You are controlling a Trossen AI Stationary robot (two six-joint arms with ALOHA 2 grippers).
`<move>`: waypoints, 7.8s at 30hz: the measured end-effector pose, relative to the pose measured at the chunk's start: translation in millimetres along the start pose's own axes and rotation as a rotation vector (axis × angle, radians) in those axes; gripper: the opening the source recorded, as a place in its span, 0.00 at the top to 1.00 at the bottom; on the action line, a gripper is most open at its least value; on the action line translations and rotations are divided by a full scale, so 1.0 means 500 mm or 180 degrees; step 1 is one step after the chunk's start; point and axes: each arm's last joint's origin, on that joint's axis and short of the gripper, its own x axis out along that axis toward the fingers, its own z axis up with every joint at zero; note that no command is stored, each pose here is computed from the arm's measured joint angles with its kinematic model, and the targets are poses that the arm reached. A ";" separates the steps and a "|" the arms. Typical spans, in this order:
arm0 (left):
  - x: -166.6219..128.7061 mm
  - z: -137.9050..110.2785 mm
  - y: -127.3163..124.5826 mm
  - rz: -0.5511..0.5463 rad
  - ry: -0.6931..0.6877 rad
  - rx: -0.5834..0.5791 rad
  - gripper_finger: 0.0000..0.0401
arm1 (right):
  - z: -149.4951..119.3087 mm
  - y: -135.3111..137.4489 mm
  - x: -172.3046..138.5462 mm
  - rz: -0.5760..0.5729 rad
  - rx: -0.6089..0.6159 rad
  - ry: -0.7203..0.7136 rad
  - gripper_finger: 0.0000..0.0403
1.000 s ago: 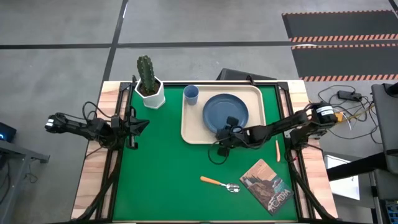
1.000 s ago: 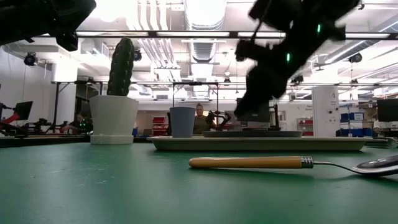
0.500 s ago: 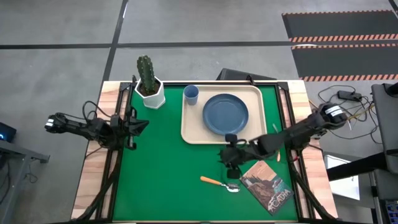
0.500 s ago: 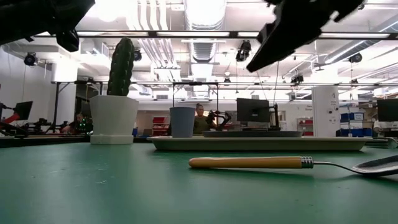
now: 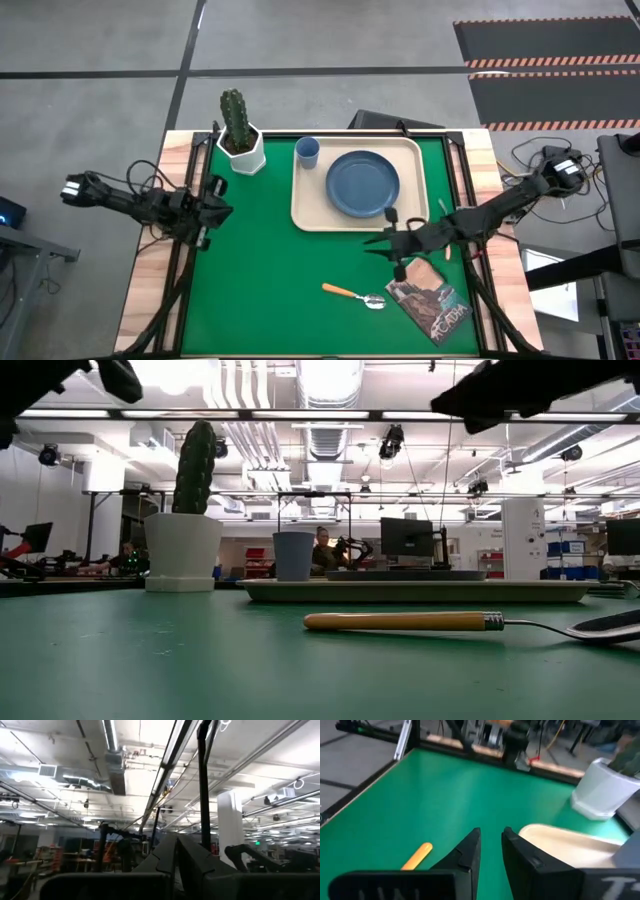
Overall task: Pick and place plate/cup/fork/spoon on tray
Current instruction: Put the yellow spoon on the white serving tray to the left of the blue plate
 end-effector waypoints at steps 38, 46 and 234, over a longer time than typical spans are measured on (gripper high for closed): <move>0.462 -0.251 -0.118 0.0641 0.3566 -0.0649 1.00 | -0.069 -0.074 -0.267 -0.0427 -0.0480 -0.2238 0.87; 0.501 -0.376 -0.162 0.0550 0.3790 -0.0581 1.00 | -0.073 -0.077 -0.266 -0.0591 -0.0452 -0.2133 0.87; 0.370 -0.416 0.164 0.4606 0.3570 -0.1133 0.90 | -0.009 -0.114 -0.354 -0.0344 -0.0028 -0.1301 0.87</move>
